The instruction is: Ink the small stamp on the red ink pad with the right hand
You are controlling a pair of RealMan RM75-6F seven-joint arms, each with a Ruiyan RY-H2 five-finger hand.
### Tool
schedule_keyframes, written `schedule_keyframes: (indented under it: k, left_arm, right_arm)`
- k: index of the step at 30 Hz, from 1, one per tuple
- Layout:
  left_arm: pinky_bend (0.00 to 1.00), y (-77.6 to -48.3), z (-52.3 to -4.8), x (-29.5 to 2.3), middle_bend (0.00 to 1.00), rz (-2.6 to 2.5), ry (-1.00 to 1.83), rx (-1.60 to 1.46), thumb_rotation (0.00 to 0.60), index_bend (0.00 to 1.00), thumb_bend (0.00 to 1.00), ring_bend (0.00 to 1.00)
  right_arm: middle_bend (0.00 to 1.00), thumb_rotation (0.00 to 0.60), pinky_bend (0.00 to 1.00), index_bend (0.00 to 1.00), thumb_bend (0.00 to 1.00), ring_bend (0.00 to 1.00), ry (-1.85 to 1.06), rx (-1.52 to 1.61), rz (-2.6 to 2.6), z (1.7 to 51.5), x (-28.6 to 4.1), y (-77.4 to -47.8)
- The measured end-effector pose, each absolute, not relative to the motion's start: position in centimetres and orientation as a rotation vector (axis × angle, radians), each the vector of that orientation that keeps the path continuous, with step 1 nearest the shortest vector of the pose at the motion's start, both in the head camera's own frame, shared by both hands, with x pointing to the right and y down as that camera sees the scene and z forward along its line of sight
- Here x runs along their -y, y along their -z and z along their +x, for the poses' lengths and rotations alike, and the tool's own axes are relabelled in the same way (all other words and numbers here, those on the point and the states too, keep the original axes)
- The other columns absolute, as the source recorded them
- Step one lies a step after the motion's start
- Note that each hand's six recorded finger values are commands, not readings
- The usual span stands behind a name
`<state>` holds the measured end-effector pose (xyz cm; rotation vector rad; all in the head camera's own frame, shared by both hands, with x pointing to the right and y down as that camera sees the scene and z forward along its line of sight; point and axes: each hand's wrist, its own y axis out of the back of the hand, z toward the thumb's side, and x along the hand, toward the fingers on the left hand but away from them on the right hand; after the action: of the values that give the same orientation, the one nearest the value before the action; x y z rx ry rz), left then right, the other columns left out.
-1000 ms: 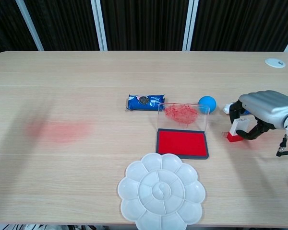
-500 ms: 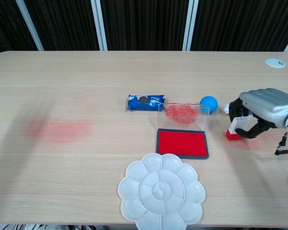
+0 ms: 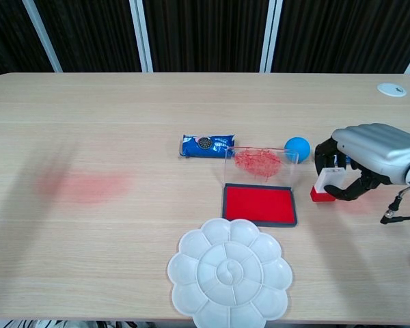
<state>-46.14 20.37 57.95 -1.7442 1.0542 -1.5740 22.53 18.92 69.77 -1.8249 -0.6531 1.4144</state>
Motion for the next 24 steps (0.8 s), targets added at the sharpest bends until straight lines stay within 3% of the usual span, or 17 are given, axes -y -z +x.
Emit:
schedule_keyframes:
  k: [9, 24]
  left_arm:
    - [0.00, -57.9, -46.1, -20.4, 0.00, -1.750, 1.571, -1.051, 0.600, 0.00, 0.00, 0.00]
    - [0.00, -57.9, -46.1, -20.3, 0.00, -1.762, 1.566, -1.052, 0.600, 0.00, 0.00, 0.00]
  right_arm:
    - [0.61, 0.600, 0.50, 0.74, 0.64, 0.50, -1.387, 0.650, -1.841, 19.9, -19.3, -68.4]
    - [0.61, 0.600, 0.50, 0.74, 0.64, 0.50, -1.349, 0.645, -1.856, 14.3, -19.9, -69.4]
